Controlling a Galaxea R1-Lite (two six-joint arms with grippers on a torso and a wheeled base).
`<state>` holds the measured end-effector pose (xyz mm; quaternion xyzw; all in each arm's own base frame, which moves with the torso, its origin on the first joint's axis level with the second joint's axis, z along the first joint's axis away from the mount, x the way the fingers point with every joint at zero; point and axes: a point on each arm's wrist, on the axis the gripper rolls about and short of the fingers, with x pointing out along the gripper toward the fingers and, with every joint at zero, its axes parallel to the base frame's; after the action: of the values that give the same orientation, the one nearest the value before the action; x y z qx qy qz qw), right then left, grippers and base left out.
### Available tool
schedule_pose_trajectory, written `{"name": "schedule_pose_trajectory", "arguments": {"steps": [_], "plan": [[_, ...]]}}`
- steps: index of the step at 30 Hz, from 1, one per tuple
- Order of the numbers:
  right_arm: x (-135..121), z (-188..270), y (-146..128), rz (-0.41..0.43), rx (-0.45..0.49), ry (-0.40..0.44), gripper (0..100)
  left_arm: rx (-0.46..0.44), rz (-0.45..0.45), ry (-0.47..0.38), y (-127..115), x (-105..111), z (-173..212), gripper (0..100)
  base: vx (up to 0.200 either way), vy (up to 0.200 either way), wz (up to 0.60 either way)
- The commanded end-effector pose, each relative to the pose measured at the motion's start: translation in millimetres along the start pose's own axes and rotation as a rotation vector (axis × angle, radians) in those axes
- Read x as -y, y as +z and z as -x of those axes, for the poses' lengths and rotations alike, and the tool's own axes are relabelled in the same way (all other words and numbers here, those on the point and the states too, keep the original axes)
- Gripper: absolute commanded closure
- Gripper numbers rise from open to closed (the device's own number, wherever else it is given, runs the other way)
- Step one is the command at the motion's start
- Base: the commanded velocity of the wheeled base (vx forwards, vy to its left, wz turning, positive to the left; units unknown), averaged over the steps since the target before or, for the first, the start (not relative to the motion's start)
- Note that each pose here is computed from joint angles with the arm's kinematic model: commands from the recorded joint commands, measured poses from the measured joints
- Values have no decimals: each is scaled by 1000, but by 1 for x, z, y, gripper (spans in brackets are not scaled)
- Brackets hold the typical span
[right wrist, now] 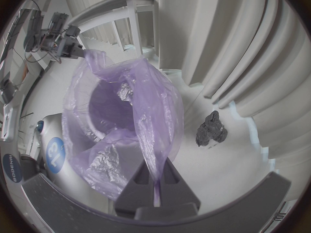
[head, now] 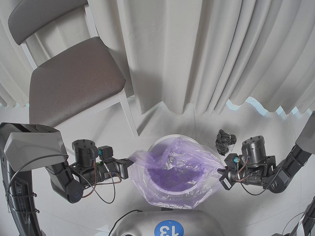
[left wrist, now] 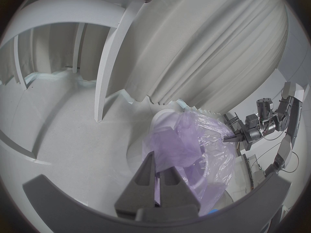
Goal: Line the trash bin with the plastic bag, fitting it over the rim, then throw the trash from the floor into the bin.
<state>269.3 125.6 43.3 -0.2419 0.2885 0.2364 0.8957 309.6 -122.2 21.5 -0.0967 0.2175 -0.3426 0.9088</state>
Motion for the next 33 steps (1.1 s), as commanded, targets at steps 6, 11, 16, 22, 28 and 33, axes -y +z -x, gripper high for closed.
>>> {"name": "schedule_pose_trajectory", "arguments": {"steps": [6, 11, 16, 22, 28, 33], "plan": [[-8, -39, 6, 14, 20, 7, 100, 54, -13, 9, 12, -3, 8, 100, 0, 0, 0], [-13, -52, 17, 26, 50, 12, 100, 62, -17, 6, 14, -2, 9, 100, 0, 0, 0], [-9, -57, 37, 27, 111, -5, 100, 72, -24, -4, 17, 2, 10, 100, 0, 0, 0], [-3, -54, 56, 23, 132, -11, 100, 98, -38, -17, 21, 8, 15, 100, 0, 0, 0], [-16, -54, 55, 23, 128, 29, 100, 119, -55, -37, 25, 17, 24, 100, 0, 0, 0], [-21, -55, 53, 10, 114, 34, 100, 67, -44, -50, 10, 19, 11, 100, 0, 0, 0]]}}
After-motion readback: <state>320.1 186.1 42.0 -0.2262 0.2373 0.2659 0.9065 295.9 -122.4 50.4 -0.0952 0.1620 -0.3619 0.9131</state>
